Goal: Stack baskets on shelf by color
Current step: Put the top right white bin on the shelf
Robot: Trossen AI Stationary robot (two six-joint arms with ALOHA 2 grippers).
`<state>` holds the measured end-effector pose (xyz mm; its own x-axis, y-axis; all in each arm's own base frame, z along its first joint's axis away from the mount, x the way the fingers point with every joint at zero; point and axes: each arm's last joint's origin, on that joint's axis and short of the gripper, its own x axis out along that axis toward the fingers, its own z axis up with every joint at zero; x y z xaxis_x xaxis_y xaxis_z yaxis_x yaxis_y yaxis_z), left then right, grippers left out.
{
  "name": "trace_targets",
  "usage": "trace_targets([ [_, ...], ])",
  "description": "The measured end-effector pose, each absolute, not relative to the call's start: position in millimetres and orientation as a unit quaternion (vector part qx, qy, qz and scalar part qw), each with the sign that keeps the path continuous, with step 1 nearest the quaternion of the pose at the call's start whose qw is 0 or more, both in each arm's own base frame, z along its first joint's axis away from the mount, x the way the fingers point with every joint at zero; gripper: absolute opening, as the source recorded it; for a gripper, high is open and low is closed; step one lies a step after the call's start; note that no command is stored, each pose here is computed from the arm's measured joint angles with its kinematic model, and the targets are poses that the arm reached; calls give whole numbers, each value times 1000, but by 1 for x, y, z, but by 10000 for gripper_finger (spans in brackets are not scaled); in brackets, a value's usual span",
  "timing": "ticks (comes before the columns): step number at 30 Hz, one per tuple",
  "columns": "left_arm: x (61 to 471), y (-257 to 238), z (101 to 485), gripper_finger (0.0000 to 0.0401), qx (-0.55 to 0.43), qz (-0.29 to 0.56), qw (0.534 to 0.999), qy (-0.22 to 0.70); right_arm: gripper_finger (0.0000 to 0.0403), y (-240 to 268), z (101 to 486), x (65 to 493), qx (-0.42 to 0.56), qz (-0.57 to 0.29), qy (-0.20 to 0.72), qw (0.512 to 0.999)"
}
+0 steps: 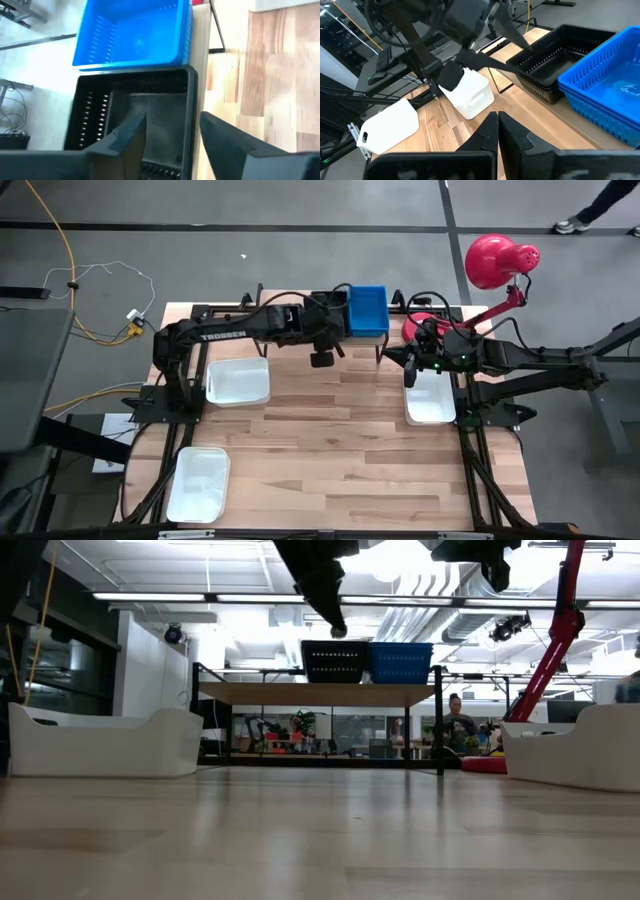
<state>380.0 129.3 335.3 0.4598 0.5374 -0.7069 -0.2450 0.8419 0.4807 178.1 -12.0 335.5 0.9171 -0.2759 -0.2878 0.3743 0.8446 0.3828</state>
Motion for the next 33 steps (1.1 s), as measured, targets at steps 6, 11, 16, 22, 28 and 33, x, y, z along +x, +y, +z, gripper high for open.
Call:
trace_targets([
  [6,376,128,362,207,164,241,845,449,0,-12,336,178,221,-170,112,954],
  [11,369,126,381,214,170,240,840,456,0,-12,336,178,221,-170,111,954],
  [16,359,123,395,212,153,246,840,459,0,-12,336,178,221,-170,111,954],
  [22,337,118,416,205,62,235,877,414,0,-12,336,178,221,-169,110,954],
  [28,309,102,446,129,12,213,917,337,0,-11,337,179,222,-155,109,956],
  [33,278,74,448,15,3,192,953,236,0,-9,338,180,210,-123,110,964],
])
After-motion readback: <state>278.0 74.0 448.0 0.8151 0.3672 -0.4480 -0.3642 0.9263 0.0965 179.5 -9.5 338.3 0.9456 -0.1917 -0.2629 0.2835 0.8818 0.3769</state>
